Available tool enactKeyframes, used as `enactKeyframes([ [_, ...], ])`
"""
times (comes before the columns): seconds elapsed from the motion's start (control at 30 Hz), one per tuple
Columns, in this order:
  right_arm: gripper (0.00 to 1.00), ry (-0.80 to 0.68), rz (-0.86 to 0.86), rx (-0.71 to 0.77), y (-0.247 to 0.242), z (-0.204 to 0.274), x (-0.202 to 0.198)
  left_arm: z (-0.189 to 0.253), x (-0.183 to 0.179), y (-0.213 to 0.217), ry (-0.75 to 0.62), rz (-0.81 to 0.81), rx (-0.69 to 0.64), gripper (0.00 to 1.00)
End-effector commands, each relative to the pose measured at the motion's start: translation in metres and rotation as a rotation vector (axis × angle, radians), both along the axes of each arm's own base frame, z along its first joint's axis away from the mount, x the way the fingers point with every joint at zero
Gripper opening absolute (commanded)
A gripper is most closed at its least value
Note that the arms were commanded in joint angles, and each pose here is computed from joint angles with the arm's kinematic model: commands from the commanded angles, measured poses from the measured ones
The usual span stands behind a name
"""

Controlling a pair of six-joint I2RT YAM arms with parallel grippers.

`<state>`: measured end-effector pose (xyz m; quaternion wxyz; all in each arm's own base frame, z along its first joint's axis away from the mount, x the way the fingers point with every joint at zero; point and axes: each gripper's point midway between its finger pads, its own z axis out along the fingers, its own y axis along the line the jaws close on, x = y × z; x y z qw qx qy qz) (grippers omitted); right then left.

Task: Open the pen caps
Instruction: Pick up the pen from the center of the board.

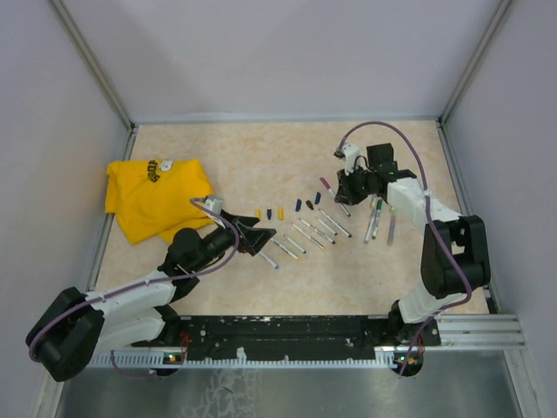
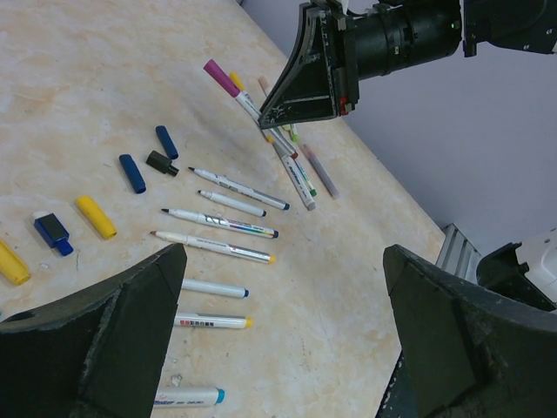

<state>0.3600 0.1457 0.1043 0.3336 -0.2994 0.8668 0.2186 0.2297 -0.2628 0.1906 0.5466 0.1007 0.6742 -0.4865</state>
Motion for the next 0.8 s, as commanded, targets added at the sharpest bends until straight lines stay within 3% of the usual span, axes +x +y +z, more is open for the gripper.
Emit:
enactKeyframes([
  [0.0,0.00,-0.088,0.033,0.044,0.012,0.028,0.003,0.014,0.002,-0.002,-0.034,-0.008,-0.036,1.00],
  [0.77,0.00,-0.085,0.097,0.112,0.032,0.038,-0.010,0.019,0.010,-0.007,-0.040,-0.007,-0.056,1.00],
])
